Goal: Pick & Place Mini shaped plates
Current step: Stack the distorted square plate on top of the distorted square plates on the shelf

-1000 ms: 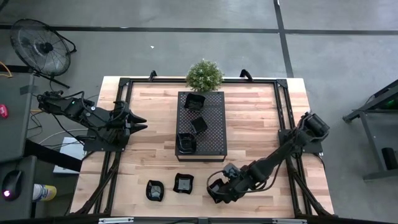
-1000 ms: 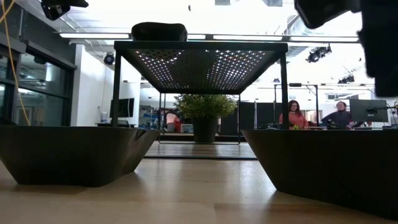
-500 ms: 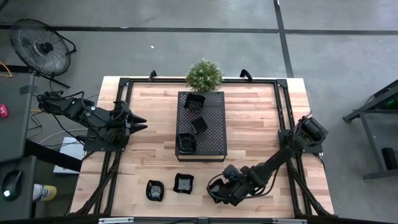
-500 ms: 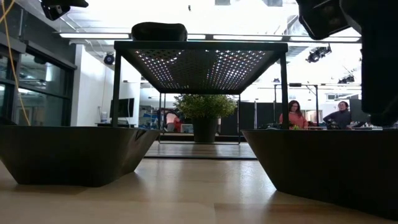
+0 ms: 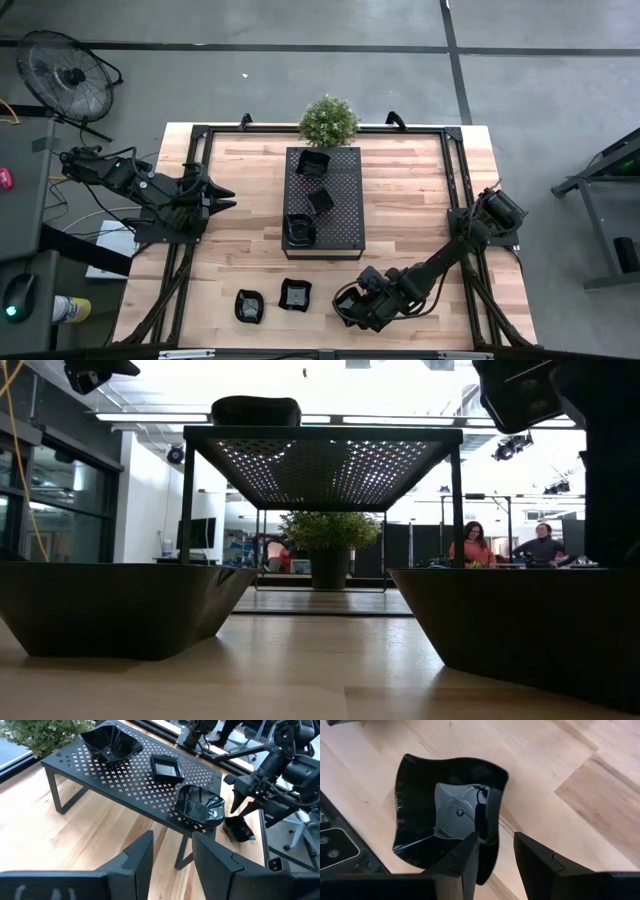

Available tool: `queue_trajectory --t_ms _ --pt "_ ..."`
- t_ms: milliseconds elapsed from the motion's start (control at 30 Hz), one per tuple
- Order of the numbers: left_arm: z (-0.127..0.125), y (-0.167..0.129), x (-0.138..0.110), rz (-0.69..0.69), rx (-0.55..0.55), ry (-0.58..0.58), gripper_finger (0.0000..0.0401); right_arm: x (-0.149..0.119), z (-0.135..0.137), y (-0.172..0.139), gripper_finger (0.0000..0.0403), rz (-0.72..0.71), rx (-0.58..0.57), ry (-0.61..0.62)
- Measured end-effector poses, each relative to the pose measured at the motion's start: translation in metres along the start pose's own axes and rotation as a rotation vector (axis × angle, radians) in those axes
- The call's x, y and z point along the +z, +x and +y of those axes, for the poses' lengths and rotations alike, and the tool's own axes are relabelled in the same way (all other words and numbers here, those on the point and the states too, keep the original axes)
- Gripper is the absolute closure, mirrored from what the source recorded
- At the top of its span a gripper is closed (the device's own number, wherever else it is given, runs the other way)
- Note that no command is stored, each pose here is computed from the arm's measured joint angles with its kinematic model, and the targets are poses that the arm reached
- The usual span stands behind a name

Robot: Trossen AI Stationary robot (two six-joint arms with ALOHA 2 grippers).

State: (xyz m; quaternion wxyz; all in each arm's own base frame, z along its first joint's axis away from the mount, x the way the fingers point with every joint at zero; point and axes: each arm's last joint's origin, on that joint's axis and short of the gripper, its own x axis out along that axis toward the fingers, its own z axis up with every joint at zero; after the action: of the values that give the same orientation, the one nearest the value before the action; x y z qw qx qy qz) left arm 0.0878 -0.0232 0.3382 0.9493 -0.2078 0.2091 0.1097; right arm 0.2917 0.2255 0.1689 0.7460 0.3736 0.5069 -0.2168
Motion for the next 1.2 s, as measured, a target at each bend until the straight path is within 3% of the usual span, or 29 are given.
queue_trajectory --t_ms 133,433,867,1200 --pt "0.0005 0.0 -0.0007 0.007 0.005 0.004 0.0268 -0.0017 -0.0016 0.0067 0.0284 0.0 0.051 0.01" --pt "0.0005 0.0 -0.0006 0.006 0.005 0.004 0.0268 -0.0016 -0.0066 0.0106 0.0288 -0.013 0.036 0.035" --pt "0.0005 0.0 -0.0006 0.005 0.005 0.004 0.0268 -0.0026 -0.0051 0.0105 0.0396 0.021 0.052 0.027" --pt "0.0005 0.0 -0.0005 0.005 0.004 0.003 0.0268 -0.0017 -0.0032 0.005 0.0401 0.032 0.077 0.04"
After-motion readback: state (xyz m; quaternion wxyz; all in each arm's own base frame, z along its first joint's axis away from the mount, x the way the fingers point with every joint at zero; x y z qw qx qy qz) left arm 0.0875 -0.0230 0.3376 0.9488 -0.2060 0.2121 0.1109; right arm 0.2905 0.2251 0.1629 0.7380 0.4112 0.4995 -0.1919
